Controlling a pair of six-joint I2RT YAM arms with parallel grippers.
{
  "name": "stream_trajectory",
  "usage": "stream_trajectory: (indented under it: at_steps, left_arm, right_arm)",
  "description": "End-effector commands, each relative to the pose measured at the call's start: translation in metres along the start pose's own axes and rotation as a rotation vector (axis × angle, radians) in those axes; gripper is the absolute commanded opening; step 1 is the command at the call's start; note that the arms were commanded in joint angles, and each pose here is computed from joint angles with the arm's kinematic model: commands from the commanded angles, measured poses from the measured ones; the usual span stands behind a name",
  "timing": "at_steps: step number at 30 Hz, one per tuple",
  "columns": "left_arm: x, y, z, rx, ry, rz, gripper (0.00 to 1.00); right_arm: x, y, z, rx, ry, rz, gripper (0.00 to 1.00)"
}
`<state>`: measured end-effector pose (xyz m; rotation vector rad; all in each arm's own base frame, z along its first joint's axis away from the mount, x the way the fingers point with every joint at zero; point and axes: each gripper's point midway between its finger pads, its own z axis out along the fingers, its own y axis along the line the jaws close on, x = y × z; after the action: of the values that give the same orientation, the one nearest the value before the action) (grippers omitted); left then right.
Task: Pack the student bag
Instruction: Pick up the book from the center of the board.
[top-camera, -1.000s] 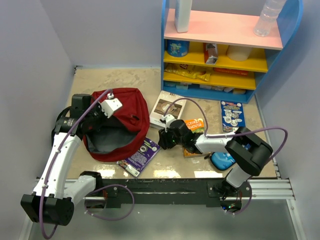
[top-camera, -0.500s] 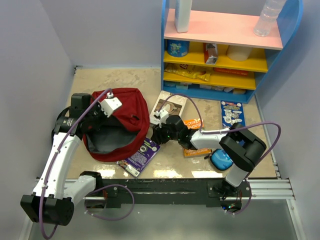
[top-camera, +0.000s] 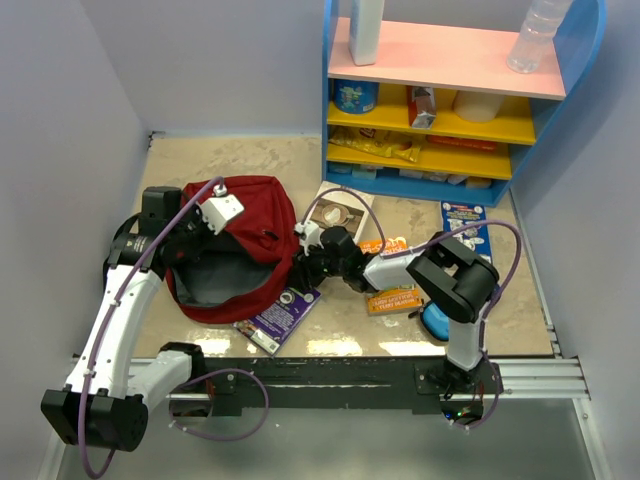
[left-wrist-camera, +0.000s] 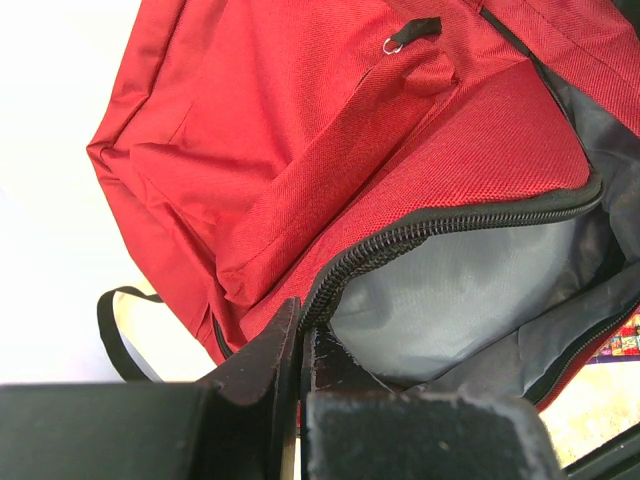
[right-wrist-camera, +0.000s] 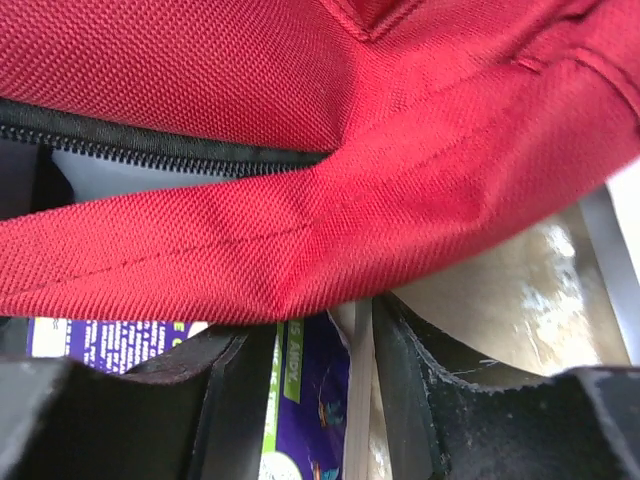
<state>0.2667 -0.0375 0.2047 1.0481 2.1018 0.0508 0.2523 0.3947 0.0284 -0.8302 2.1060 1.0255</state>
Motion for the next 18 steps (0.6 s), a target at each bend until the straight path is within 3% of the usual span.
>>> stream_trajectory:
  at_steps: [1, 3, 4, 5, 7, 12, 18]
  left_arm:
    - [-0.015, 0.012, -0.009, -0.047, -0.050, -0.003, 0.00]
    - [-0.016, 0.012, -0.009, -0.046, -0.052, -0.004, 0.00]
    - [-0.016, 0.012, -0.009, -0.045, -0.051, -0.006, 0.00]
    - [-0.016, 0.012, -0.009, -0.045, -0.051, -0.005, 0.00]
    - [-0.016, 0.013, -0.010, -0.049, -0.050, -0.001, 0.00]
    - [-0.016, 0.013, -0.009, -0.049, -0.050, -0.004, 0.00]
    - [-0.015, 0.013, -0.008, -0.050, -0.052, -0.010, 0.00]
  right_arm:
    - [-0.013, 0.013, 0.009, -0.096, -0.023, -0.031, 0.44]
    - [-0.006, 0.012, 0.012, -0.106, -0.012, -0.017, 0.35]
    - [0.001, 0.010, 0.011, -0.102, -0.004, -0.006, 0.27]
    - [0.005, 0.009, 0.011, -0.098, 0.001, 0.000, 0.12]
    - [0.011, 0.005, 0.007, -0.076, 0.000, 0.014, 0.00]
    - [0.015, 0.003, -0.013, -0.025, -0.023, 0.041, 0.00]
    - [0.004, -0.010, -0.059, 0.158, -0.097, 0.103, 0.00]
